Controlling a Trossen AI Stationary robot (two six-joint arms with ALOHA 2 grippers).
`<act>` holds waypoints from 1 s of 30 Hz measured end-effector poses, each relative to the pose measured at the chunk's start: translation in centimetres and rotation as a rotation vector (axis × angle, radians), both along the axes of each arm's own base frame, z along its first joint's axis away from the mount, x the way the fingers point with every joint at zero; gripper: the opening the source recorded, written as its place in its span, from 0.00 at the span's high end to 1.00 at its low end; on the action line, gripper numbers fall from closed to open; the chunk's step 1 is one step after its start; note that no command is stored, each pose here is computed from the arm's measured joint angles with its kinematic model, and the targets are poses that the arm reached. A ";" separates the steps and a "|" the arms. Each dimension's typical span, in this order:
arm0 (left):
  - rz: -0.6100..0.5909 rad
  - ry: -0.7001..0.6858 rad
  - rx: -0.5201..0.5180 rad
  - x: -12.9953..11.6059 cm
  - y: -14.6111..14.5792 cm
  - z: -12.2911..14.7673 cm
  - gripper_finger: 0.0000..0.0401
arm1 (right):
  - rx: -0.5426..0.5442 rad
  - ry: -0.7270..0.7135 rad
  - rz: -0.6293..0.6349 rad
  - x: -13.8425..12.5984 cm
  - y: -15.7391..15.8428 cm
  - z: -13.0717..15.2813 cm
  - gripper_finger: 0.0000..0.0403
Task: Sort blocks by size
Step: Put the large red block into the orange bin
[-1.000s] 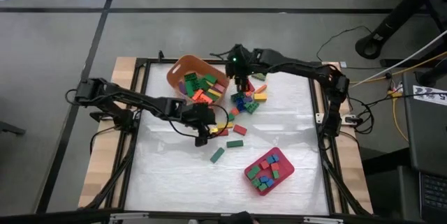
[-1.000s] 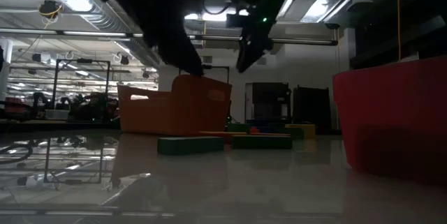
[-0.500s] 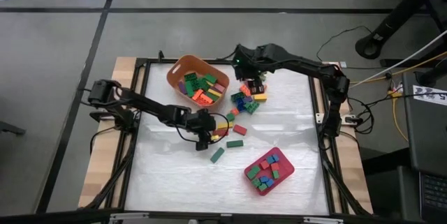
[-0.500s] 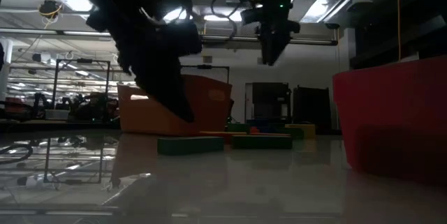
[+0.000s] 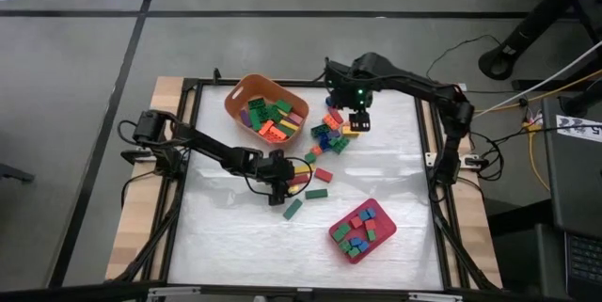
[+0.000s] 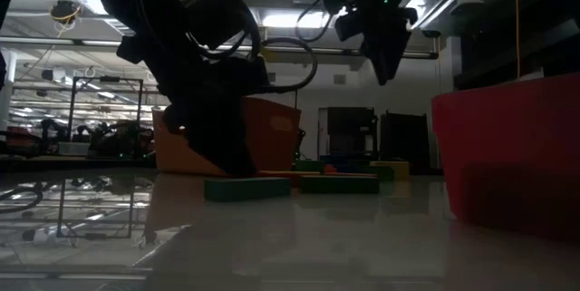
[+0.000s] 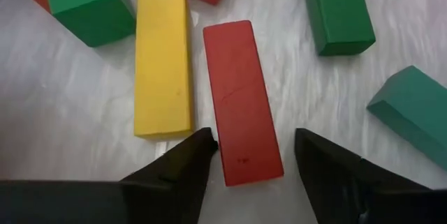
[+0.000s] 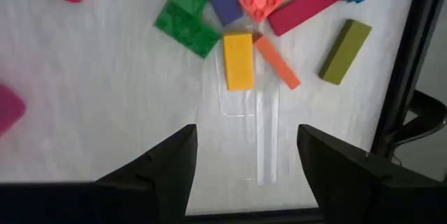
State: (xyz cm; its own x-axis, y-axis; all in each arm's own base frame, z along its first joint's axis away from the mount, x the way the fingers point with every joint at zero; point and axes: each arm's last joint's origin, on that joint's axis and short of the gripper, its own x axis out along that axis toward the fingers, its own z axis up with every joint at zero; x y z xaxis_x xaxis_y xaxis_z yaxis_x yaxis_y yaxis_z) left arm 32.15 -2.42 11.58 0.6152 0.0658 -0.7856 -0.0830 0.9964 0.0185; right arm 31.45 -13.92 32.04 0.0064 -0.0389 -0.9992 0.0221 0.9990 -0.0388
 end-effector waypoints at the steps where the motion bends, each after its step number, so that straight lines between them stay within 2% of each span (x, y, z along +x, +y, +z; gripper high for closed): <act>1: 0.001 -0.001 0.001 0.0 0.0 0.0 0.54 | 0.001 -0.004 0.000 -0.2 0.1 0.3 0.39; 7: 0.000 -0.007 0.005 0.0 -0.2 0.2 0.78 | -0.007 -0.087 -0.024 -2.3 1.1 3.1 0.39; 12: -0.029 -0.023 -0.031 -0.2 -0.3 1.1 0.79 | 0.032 -0.222 -0.060 -4.4 2.3 5.9 0.39; 17: -0.071 -0.132 -0.088 -0.5 -0.5 4.3 0.79 | 0.137 -0.352 -0.096 -4.7 3.3 7.2 0.39; 21: -0.086 -0.239 -0.092 -1.4 -0.4 7.6 0.79 | 0.198 -0.379 -0.034 -3.8 4.9 7.2 0.39; 26: -0.122 -0.337 -0.056 -3.9 0.1 12.1 0.78 | 0.212 -0.400 0.061 -1.9 7.3 6.7 0.39; 30: -0.120 -0.396 -0.005 -6.5 0.9 15.1 0.78 | 0.153 -0.333 0.103 -1.7 9.0 6.4 0.39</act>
